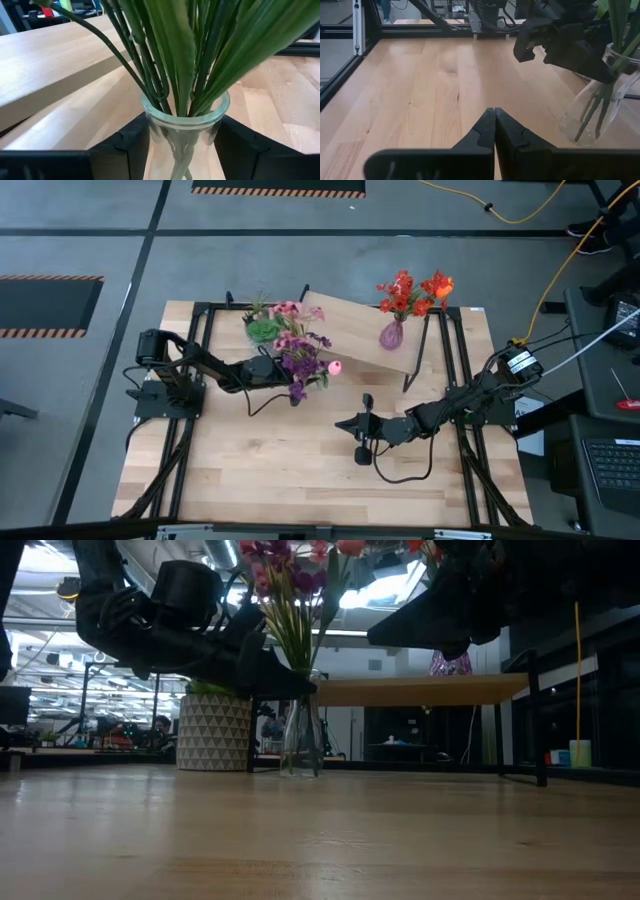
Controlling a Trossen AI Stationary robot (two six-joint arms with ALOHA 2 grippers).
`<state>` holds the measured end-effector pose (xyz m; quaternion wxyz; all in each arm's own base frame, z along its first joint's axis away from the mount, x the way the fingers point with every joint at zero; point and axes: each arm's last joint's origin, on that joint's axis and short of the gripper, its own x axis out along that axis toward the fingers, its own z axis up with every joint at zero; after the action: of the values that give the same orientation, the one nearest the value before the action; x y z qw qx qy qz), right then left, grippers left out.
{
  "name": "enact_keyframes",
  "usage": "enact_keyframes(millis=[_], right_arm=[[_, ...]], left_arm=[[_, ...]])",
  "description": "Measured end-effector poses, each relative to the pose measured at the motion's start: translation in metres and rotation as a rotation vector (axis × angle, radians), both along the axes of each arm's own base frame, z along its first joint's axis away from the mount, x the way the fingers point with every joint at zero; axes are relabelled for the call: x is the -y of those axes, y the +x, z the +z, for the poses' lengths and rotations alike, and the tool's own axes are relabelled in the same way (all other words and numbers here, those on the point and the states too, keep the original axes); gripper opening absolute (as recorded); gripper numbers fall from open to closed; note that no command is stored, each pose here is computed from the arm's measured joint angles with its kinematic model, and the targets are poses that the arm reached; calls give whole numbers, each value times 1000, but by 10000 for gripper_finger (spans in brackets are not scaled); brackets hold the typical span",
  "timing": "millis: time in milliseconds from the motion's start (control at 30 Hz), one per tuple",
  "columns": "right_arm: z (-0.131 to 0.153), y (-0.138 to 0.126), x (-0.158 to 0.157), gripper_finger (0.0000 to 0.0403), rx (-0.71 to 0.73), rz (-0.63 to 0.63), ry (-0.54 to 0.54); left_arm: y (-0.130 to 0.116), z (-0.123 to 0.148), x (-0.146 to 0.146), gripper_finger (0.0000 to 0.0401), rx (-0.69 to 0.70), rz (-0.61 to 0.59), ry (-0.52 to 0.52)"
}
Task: Pick and place flowers into a vace then onto a shelf
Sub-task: Put the transparent vase on the shelf
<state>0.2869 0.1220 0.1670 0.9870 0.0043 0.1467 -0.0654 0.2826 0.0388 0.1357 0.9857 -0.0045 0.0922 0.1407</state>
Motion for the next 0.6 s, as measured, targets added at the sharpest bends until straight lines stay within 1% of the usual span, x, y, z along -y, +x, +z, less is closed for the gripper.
enact_keyframes(millis=[167,367,500,600], right_arm=[[0,0,0,3,0,0,0],[0,0,0,3,0,0,0],[0,0,0,4,-1,0,0],[-1,0,0,3,-5,0,-2]], left_arm=[[0,0,0,181,-2,-6,-1],[-2,4,2,181,-18,-64,-29],[-10,16,5,181,-73,-92,-65],[-19,32,9,181,-79,-116,-65]])
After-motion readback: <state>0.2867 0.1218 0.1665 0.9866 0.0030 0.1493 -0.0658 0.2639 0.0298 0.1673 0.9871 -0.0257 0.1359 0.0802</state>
